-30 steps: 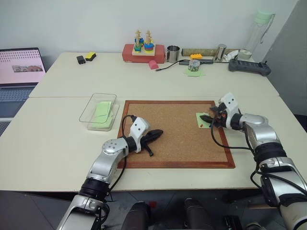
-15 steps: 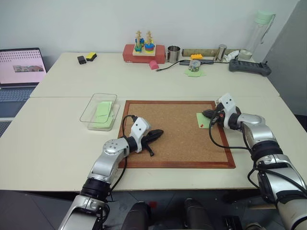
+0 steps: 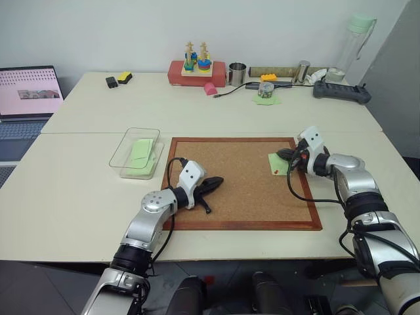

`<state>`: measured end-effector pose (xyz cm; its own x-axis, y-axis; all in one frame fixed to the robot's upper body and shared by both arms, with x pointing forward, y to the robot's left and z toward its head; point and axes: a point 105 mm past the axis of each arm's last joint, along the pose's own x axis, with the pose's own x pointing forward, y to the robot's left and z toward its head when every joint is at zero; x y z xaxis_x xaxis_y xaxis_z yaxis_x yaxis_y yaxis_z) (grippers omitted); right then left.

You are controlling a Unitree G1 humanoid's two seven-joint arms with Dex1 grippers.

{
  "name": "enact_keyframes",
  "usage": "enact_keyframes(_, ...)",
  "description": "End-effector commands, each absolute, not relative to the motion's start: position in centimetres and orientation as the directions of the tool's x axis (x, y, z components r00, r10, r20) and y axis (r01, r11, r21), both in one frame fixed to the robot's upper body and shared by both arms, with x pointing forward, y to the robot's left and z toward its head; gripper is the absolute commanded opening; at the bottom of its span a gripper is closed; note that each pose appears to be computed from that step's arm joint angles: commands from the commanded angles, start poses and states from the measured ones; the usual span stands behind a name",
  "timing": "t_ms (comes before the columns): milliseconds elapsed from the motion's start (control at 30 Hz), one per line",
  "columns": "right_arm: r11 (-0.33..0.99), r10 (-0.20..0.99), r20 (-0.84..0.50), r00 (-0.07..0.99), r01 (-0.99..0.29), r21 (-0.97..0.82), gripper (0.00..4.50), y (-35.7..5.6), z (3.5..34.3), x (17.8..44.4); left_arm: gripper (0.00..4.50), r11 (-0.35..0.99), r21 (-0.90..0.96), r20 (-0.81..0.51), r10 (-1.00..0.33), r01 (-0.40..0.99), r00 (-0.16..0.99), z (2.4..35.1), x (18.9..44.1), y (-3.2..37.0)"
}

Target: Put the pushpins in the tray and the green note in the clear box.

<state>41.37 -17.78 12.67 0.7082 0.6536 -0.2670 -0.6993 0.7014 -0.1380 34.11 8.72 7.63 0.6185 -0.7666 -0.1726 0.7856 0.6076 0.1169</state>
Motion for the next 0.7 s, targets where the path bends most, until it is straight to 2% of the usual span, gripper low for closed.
enact_keyframes(33, 0.698, 0.673, -0.186, 0.715, -0.698, -0.159, 0.02, -17.9, 15.6, 41.3, 0.00, 0.614, 0.098, -0.228, -0.752, 0.784, 0.618, 6.0, 33.8, 8.5)
enact_keyframes(500, 0.728, 0.668, -0.159, 0.727, -0.683, -0.063, 0.02, -18.8, 17.0, 40.9, 0.00, 0.597, 0.094, -0.253, -0.760, 0.797, 0.599, 5.4, 33.4, 8.0)
enact_keyframes(567, 0.745, 0.650, -0.154, 0.744, -0.664, -0.067, 0.02, -19.4, 17.4, 40.9, 0.00, 0.597, 0.092, -0.251, -0.761, 0.797, 0.599, 5.4, 33.4, 7.9)
enact_keyframes(700, 0.820, 0.540, -0.186, 0.821, -0.563, -0.103, 0.02, -22.1, 17.5, 41.3, 0.00, 0.596, 0.091, -0.248, -0.763, 0.798, 0.598, 5.5, 33.3, 7.8)
